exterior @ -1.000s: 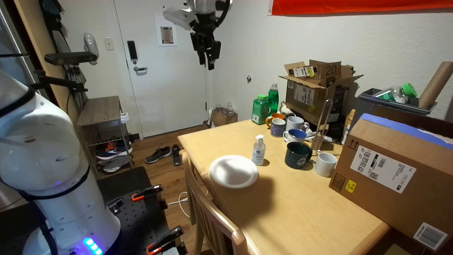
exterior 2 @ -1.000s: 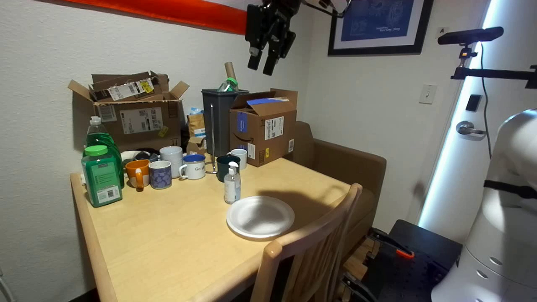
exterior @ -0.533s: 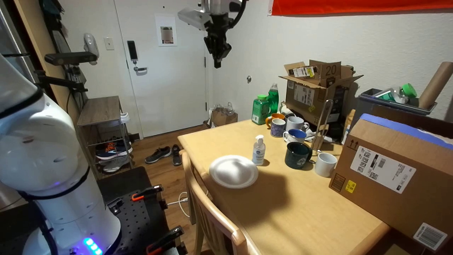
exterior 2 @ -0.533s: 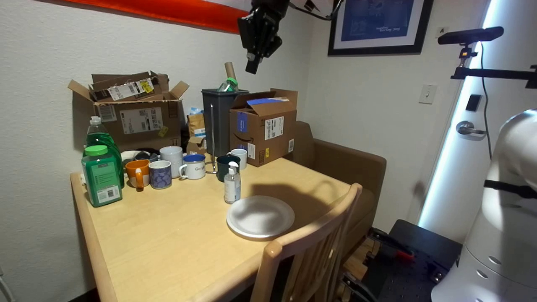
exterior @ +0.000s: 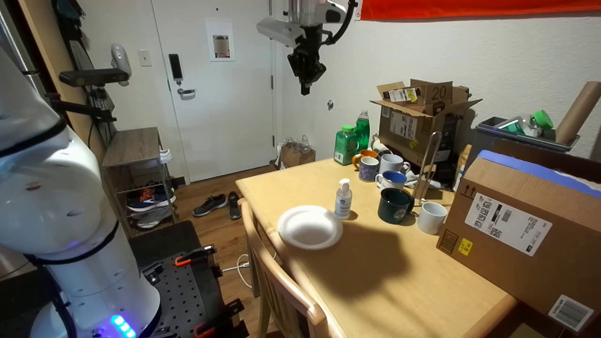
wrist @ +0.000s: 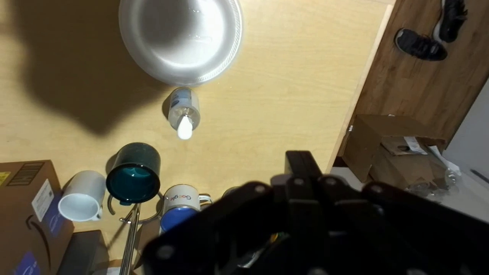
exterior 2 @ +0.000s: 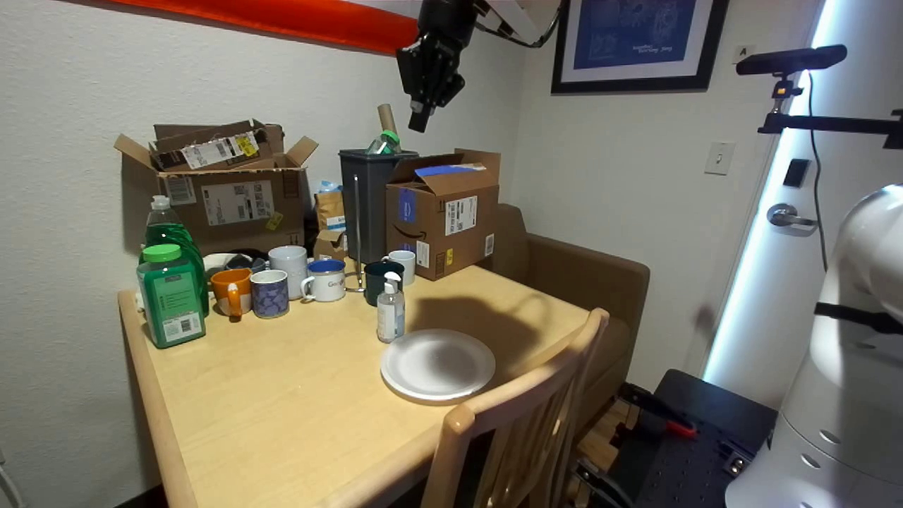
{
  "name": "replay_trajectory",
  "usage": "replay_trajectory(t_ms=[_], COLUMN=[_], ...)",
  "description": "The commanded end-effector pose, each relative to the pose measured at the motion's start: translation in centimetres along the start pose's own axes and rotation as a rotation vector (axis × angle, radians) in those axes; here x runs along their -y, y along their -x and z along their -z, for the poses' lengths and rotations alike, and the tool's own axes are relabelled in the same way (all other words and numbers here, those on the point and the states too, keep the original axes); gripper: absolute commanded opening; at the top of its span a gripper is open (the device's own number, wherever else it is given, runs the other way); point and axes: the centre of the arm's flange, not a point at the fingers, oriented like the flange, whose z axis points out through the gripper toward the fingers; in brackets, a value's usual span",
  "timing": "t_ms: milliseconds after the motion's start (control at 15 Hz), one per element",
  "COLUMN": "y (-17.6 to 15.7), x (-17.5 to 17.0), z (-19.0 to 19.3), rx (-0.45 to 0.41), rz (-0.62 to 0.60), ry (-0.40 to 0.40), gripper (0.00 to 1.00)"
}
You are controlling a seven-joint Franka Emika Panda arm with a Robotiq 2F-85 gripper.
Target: Press the pump dispenser on the bottle next to the plate
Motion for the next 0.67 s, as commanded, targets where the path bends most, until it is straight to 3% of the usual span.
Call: replay_trajectory(t_ms=[0, 600], y=[-1.6, -3.8], x=[-0.6, -2.2], z=[0.1, -2.2], rx=[-0.029, -0.129], rz=[0.027, 0.073], ry=[0.022, 0.039], gripper=[0.00, 0.00])
